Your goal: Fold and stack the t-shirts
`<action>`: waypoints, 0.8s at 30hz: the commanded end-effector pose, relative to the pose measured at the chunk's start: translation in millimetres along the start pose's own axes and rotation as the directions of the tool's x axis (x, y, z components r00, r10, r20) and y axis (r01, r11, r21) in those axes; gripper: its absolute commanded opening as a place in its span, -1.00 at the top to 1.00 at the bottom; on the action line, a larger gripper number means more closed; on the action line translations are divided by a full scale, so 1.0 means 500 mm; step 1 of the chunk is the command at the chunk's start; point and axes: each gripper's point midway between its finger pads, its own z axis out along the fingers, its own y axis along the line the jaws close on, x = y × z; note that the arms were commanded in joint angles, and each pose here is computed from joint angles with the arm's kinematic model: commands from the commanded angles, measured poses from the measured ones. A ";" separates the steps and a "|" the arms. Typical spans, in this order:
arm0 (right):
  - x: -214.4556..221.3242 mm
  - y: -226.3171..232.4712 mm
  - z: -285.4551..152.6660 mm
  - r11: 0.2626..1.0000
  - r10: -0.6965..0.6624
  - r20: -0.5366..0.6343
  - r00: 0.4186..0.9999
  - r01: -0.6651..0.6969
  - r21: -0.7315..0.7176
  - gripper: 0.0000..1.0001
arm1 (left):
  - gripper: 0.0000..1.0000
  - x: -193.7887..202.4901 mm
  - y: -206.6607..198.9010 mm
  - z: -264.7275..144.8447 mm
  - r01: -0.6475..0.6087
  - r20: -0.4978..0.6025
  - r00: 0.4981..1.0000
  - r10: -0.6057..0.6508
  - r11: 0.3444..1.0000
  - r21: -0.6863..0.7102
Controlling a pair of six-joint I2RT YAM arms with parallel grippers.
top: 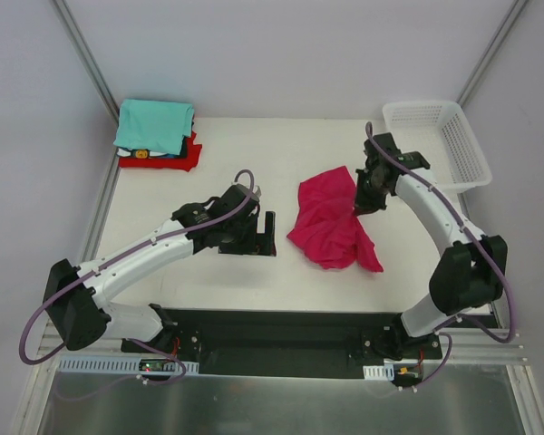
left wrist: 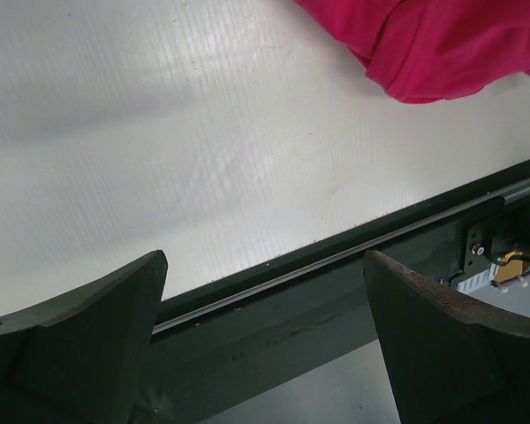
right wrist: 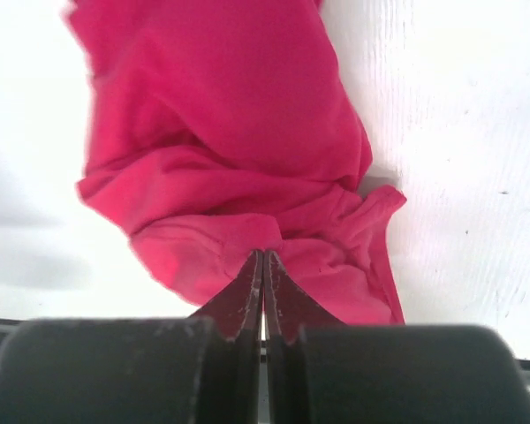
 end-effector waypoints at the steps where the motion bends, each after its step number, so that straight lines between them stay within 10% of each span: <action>1: -0.061 0.033 -0.181 0.997 -0.058 0.249 0.967 0.068 -0.029 0.98 | -0.87 0.000 0.001 0.003 -0.015 -0.002 1.000 0.015 1.000 -0.016; 15: -0.183 0.049 -0.544 0.987 0.012 0.828 0.561 0.124 -0.099 0.97 | -0.87 -0.007 -0.010 -0.008 -0.015 0.008 1.000 0.015 1.000 0.005; 24: -0.088 0.116 -0.488 0.912 -0.011 0.744 0.668 0.312 -0.266 0.97 | -0.86 -0.008 -0.008 -0.013 -0.020 0.018 1.000 0.020 1.000 0.007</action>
